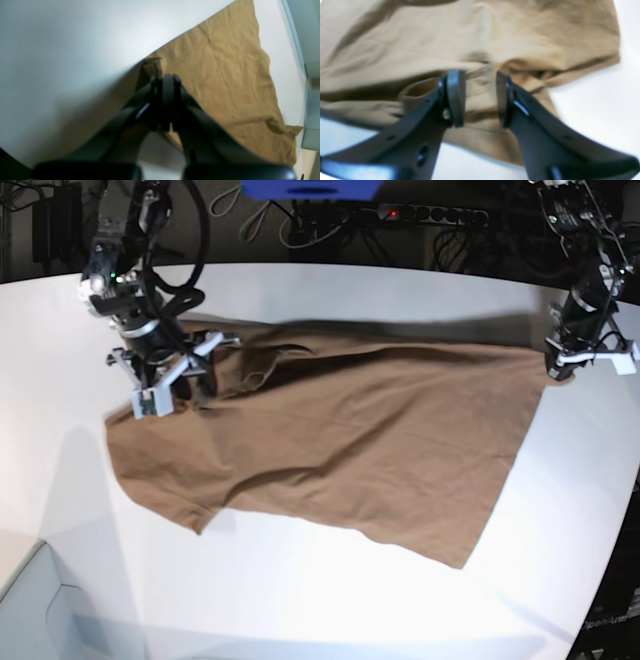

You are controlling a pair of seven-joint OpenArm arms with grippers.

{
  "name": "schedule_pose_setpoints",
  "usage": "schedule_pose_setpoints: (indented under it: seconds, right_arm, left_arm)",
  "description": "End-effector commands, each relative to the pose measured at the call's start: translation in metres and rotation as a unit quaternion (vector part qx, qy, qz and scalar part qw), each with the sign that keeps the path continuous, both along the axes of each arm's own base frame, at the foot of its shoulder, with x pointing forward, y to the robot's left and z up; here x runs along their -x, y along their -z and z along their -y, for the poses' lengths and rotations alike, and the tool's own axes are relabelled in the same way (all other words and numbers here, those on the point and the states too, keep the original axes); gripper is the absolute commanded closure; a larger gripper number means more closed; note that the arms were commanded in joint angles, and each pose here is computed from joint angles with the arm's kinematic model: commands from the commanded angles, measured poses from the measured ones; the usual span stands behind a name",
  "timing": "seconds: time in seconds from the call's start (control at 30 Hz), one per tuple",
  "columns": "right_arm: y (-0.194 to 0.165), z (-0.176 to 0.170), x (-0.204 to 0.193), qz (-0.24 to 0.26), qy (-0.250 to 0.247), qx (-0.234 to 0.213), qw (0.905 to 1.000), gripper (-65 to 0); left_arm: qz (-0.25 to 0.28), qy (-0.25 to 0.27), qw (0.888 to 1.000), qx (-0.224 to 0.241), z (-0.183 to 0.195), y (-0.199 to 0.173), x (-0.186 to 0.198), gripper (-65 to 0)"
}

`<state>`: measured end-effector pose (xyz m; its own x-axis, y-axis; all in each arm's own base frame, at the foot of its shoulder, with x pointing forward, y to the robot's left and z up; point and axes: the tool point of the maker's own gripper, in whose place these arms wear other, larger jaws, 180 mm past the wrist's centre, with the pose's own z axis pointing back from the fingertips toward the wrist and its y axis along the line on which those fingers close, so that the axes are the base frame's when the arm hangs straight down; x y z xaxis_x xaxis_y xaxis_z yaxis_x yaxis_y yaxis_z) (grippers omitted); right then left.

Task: Layout the t-shirt on the table in an organized manner, then fold the t-shirt properly
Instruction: 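Drag the grasped fabric away from the left gripper to smooth it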

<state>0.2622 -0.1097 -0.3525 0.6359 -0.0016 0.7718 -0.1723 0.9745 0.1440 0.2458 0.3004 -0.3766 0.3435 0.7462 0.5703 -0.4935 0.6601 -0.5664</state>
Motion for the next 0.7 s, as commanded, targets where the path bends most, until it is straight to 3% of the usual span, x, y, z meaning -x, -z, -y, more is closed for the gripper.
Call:
schedule_pose_setpoints:
  seconds: [0.0, 0.4, 0.67]
  right_arm:
    - [-0.008, -0.011, -0.003, 0.015, -0.011, -0.01, 0.9998, -24.7]
    - [-0.003, -0.059, 0.001, 0.006, -0.072, -0.033, 0.9969, -27.9]
    - [0.017, -0.063, 0.0, -0.021, -0.074, -0.039, 0.9963, -28.3]
  left_arm:
    - [0.02, 0.0, 1.0, -0.007, -0.004, -0.012, -0.006, -0.2]
    - [0.02, 0.0, 1.0, -0.007, -0.004, -0.012, -0.006, -0.2]
    - [0.019, -0.001, 1.0, -0.007, -0.004, -0.011, -0.006, -0.2]
